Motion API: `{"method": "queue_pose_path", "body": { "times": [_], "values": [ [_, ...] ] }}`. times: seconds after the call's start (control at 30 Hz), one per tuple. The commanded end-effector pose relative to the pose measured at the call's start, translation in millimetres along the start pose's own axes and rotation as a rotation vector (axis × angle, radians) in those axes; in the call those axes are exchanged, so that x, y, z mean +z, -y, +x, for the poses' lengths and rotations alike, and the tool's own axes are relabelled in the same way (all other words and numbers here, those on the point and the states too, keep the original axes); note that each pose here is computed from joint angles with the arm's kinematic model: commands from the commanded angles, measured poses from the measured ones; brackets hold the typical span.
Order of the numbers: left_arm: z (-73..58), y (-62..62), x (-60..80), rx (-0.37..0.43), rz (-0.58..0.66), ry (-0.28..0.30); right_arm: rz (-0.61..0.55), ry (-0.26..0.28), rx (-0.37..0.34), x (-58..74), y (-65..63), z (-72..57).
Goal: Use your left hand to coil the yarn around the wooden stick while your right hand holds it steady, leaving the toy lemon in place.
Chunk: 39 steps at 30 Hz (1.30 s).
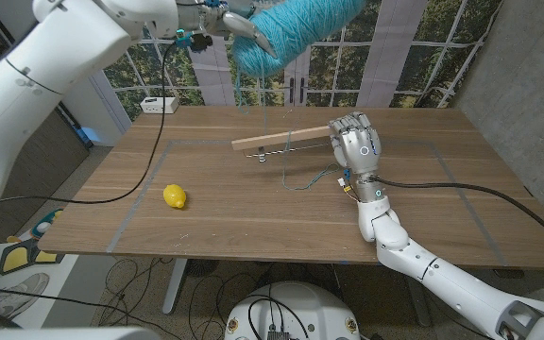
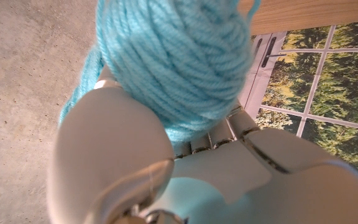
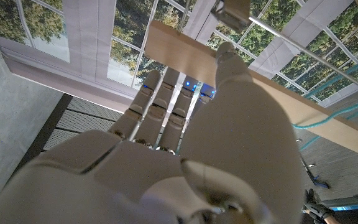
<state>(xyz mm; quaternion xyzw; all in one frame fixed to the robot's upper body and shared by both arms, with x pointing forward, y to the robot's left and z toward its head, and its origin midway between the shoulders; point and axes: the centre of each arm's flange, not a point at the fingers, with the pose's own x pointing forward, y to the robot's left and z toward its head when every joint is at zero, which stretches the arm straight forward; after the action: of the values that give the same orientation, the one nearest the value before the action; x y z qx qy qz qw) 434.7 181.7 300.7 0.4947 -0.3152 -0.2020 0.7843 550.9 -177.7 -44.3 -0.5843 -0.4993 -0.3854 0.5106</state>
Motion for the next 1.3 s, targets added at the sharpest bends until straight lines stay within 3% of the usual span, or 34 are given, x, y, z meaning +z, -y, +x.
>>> {"method": "queue_pose_path", "body": {
  "times": [0.03,0.3,0.5,0.93,1.3],
  "values": [
    [1.0,7.0,17.6,-0.033,0.008,0.068,-0.023,-0.079,0.098,2.3,-9.2,8.2],
    [3.9,15.7,24.6,-0.068,-0.012,0.12,-0.04,-0.136,0.191,3.6,-10.5,15.1],
    [1.6,22.2,26.5,-0.083,-0.012,0.133,-0.038,-0.192,0.212,2.1,-10.5,19.0],
    [-2.1,41.6,15.3,-0.13,-0.073,0.19,-0.004,-0.342,0.217,-9.4,-6.3,26.9],
    [-4.2,58.8,9.0,-0.179,-0.087,0.209,0.006,-0.415,0.176,-19.8,-0.6,29.4]
  ]
}}
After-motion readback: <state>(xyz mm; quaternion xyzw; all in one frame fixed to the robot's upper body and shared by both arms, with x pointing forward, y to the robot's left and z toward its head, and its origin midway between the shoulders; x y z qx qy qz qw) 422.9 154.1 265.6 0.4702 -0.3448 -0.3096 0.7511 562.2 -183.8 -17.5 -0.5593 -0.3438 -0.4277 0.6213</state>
